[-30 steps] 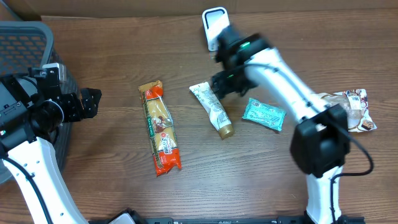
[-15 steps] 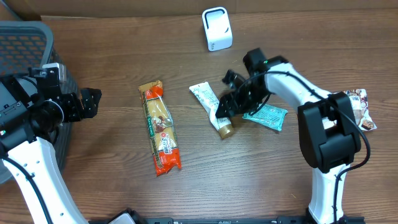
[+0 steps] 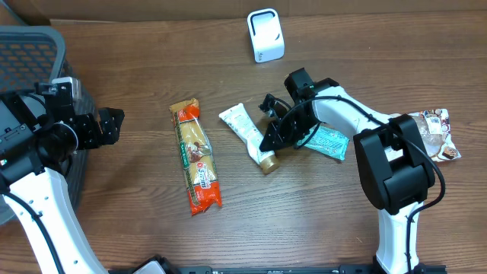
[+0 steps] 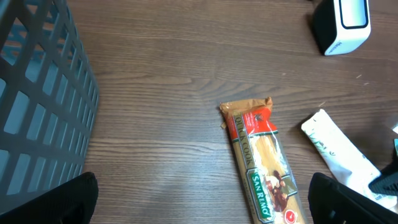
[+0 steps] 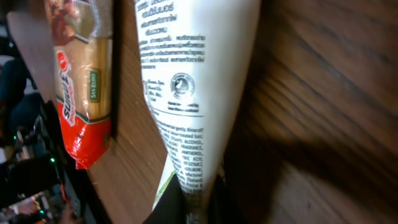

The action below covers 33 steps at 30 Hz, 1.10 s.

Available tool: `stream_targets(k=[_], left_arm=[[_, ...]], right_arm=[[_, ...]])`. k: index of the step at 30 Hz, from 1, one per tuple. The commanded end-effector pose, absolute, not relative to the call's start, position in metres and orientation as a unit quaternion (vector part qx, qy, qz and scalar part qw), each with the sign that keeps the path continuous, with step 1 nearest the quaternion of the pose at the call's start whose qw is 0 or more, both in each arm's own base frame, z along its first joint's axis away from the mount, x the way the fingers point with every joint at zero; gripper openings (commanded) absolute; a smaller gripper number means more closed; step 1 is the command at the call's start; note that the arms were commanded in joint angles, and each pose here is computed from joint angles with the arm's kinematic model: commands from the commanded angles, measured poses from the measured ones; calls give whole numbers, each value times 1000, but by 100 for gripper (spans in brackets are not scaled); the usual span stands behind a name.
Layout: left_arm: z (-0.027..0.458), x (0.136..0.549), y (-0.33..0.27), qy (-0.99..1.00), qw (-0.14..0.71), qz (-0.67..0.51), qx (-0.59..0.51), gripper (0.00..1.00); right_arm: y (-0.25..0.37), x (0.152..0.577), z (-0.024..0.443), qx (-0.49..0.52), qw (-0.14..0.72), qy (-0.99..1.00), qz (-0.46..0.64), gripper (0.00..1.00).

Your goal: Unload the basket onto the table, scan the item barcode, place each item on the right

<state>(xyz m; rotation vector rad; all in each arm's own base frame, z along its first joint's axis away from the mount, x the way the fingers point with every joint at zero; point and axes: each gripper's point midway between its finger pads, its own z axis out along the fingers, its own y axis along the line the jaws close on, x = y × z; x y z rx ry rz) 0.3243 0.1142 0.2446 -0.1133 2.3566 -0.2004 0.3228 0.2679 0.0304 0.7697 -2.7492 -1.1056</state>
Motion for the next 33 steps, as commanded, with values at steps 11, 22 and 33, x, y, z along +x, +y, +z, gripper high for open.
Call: stream_targets(k=[11,22,33], left_arm=[[245,325,113,920,380,-82,-36,100],[245,325,113,920,380,-82,-36,100],[245,325,113,920,380,-82,-36,100]], right_arm=[[228,364,92,212,-117,-970,27,4],[261,318,40,260,-148,-945,131,32],[288,331,85,245,-158,-955,60,56]])
